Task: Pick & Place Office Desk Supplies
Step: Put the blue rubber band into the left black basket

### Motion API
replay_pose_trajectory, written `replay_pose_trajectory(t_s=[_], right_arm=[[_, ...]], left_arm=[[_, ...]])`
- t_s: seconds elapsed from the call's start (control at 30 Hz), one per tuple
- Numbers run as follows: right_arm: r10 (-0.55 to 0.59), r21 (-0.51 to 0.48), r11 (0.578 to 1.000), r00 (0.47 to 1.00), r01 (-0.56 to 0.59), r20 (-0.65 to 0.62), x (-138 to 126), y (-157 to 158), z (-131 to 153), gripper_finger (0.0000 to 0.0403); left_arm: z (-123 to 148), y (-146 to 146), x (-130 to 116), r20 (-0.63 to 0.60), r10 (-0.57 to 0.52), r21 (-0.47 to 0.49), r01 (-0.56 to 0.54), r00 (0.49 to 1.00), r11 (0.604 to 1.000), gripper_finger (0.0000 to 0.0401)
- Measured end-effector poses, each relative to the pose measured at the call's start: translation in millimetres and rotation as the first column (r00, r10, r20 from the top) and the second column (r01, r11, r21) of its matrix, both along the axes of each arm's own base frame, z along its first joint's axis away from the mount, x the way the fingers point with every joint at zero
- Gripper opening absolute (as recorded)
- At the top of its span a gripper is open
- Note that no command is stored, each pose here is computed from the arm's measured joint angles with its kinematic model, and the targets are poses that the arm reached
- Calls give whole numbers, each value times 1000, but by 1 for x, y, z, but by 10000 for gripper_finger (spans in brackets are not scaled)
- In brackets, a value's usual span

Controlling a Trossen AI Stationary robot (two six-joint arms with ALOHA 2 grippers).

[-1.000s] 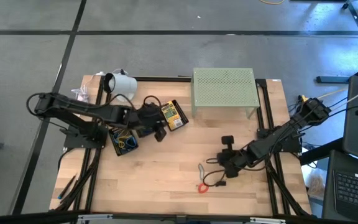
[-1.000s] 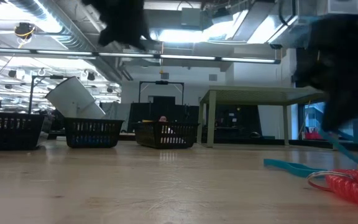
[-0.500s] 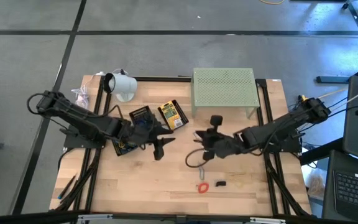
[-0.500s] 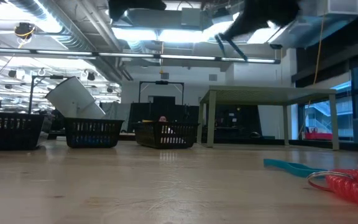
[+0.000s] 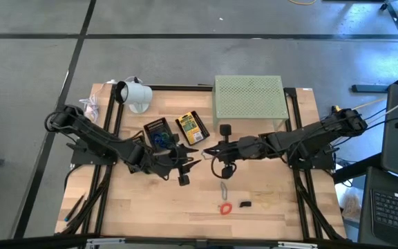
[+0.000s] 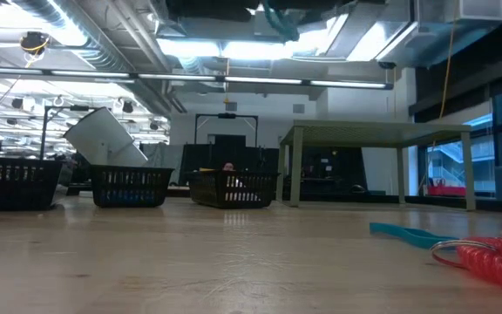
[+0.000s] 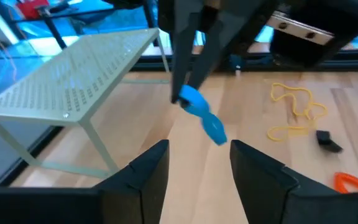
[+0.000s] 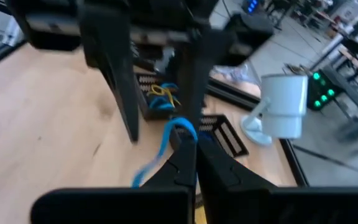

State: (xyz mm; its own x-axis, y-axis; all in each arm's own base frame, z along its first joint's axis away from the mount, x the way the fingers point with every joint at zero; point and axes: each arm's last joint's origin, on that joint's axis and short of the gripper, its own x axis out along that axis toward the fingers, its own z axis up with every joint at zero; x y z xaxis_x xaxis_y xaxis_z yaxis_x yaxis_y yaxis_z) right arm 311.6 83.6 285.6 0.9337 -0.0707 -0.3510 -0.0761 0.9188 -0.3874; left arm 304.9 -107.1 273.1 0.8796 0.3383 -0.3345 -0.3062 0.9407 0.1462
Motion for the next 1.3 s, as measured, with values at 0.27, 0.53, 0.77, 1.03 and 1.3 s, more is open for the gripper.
replay_pose_trajectory(t_s=[0.27,0.53,0.77,1.03,1.3], right_arm=[[47,-36,998,999,-46,16,1,1,2,6],[53,-55,997,999,-53,11,1,0,2,6],[74,-57,996,997,-73,7,1,1,2,6],[74,-56,996,997,-74,9,0,1,2,6],[60,-32,998,998,-61,-8,0,1,1,7]], left_arm=[[-13,4,16,11,-1,-36,2,1000,999,176],[-20,4,29,61,-76,-98,82,995,992,171],[-14,1,31,113,-114,-100,125,987,987,174],[-12,2,32,134,-109,-87,121,985,989,98],[-14,1,31,115,-123,-83,133,986,988,5]])
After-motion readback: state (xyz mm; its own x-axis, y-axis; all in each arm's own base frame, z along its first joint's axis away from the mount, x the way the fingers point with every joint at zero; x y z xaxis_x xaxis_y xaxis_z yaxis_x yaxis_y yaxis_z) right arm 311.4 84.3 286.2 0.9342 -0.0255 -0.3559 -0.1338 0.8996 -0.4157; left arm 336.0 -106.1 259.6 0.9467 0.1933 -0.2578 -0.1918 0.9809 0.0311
